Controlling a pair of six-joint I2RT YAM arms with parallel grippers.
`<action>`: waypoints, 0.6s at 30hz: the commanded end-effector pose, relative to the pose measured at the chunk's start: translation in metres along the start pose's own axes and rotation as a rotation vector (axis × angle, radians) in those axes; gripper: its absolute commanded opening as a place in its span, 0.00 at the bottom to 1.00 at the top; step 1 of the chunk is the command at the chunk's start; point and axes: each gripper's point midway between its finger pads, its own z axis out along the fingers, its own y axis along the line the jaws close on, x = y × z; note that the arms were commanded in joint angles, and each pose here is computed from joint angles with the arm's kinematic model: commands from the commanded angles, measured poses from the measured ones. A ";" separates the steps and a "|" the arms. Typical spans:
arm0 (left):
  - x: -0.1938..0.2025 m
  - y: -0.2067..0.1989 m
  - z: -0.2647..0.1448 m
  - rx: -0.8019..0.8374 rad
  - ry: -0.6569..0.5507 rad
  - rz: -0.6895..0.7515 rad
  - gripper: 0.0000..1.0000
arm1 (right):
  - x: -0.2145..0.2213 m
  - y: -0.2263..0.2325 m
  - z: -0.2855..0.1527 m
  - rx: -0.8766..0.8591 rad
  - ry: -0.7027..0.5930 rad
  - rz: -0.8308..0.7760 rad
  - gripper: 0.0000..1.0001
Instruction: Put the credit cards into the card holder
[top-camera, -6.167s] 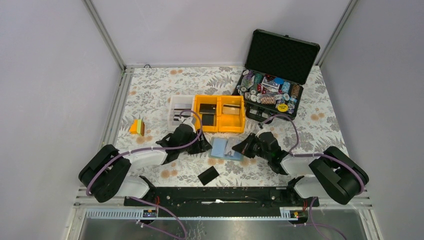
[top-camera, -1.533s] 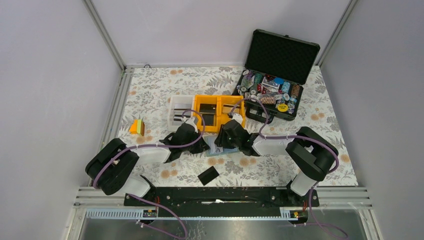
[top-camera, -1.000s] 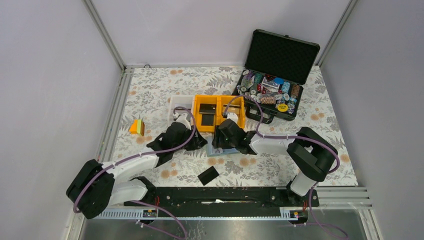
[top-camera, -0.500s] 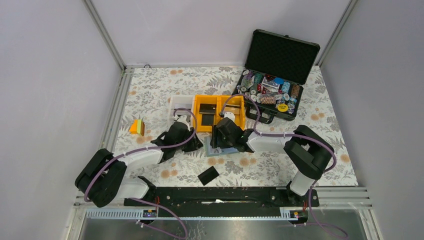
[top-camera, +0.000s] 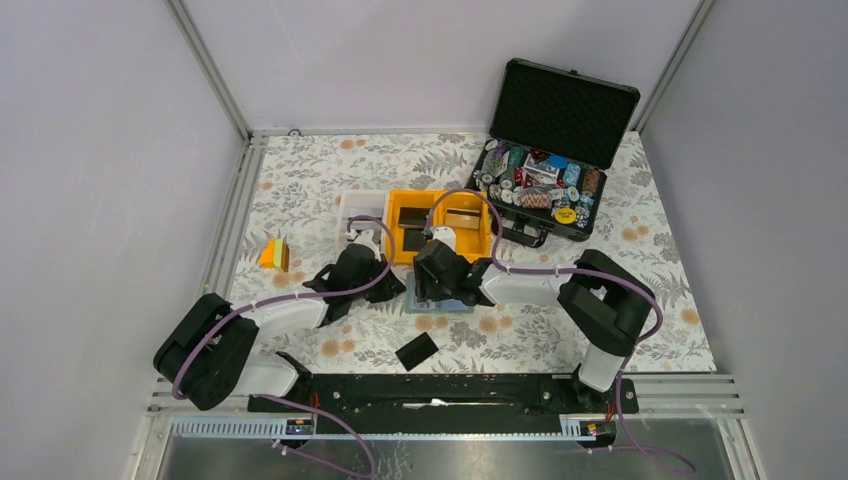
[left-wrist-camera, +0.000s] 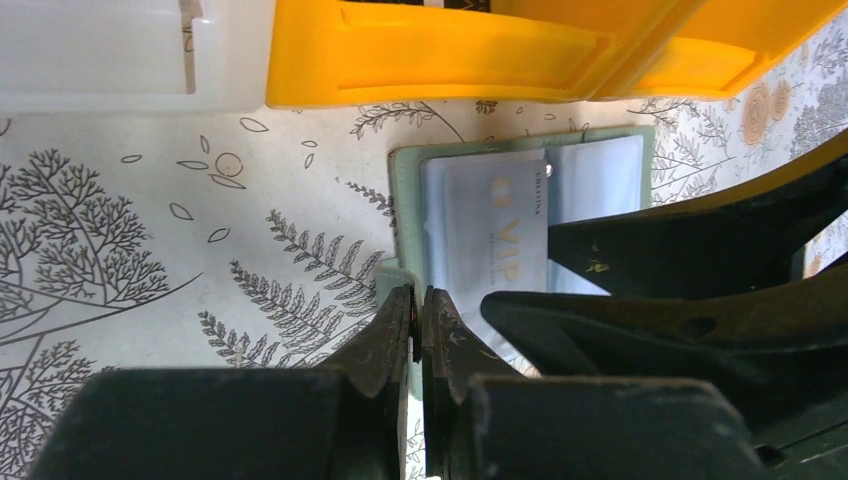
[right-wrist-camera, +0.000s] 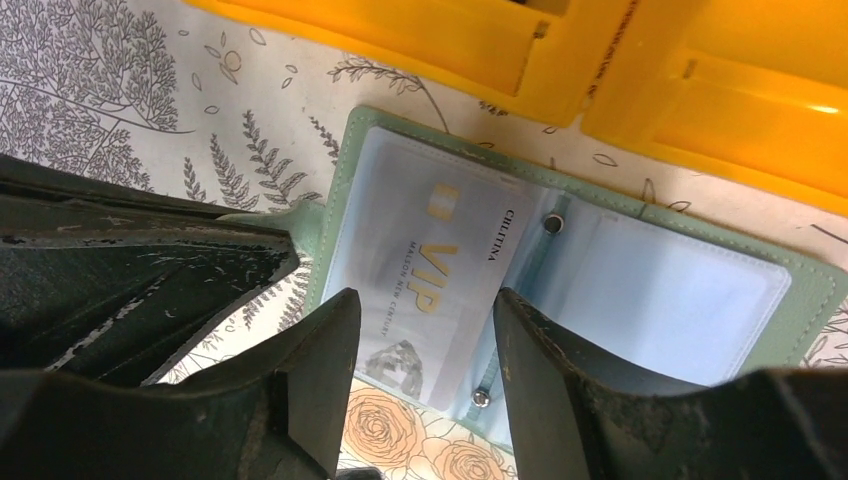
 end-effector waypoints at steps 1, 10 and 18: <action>-0.003 -0.013 0.002 0.078 -0.017 -0.003 0.00 | -0.003 0.020 -0.001 -0.005 -0.009 -0.037 0.58; -0.001 -0.015 -0.005 0.102 -0.022 -0.026 0.00 | -0.006 0.033 0.000 0.006 -0.038 -0.059 0.55; -0.025 -0.015 -0.031 0.067 -0.076 0.025 0.00 | -0.024 0.028 -0.029 0.012 -0.094 -0.076 0.70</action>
